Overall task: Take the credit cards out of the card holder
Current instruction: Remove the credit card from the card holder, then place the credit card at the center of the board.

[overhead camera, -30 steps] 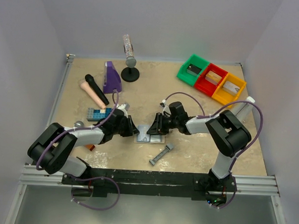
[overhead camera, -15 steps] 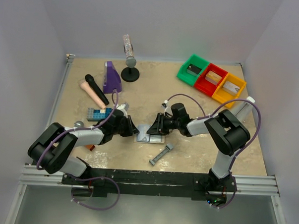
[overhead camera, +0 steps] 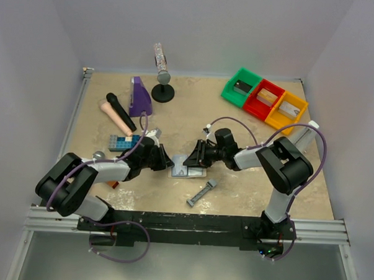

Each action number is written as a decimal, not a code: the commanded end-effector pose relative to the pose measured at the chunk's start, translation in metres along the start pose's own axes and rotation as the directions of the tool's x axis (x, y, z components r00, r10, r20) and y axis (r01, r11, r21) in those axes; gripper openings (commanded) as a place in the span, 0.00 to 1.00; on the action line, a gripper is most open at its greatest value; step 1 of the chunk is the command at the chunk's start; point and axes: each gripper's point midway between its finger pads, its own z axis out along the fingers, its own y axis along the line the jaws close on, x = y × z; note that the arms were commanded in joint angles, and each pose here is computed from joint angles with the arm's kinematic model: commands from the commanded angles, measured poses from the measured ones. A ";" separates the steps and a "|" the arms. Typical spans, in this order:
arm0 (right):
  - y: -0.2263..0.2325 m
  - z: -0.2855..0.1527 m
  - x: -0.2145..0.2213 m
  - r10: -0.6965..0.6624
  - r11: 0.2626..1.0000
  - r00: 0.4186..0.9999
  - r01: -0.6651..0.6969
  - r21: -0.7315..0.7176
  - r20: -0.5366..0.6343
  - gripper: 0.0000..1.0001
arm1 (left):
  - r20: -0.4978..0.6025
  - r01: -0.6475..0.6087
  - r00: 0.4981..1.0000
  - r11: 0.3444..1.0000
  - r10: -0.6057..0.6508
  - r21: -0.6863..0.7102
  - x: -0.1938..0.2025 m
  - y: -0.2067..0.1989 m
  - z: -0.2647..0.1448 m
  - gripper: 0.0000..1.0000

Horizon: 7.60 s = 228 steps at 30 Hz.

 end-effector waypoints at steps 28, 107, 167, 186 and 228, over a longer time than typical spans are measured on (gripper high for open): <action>0.029 0.006 -0.008 -0.028 0.991 1.000 0.028 -0.132 0.002 0.36 | -0.071 0.016 0.997 0.997 -0.010 0.081 0.026 -0.014 0.006 0.14; 0.020 -0.021 0.004 -0.111 0.994 0.994 0.111 0.016 -0.019 0.30 | -0.066 0.035 0.997 0.994 -0.043 -0.105 0.037 0.027 0.005 0.00; 0.023 -0.042 0.000 -0.123 0.992 0.992 0.122 0.021 0.041 0.11 | -0.058 0.016 0.998 0.984 -0.027 -0.176 0.043 0.047 -0.003 0.00; 0.012 -0.058 -0.001 -0.128 0.989 0.991 0.123 0.088 0.045 0.00 | -0.026 0.026 0.999 0.984 -0.031 -0.178 0.042 0.050 -0.011 0.00; 0.145 -0.162 0.114 -0.610 0.788 0.741 0.532 -0.309 -0.280 0.00 | 0.484 -0.510 0.851 0.538 0.202 0.672 -0.012 -0.165 -0.201 0.96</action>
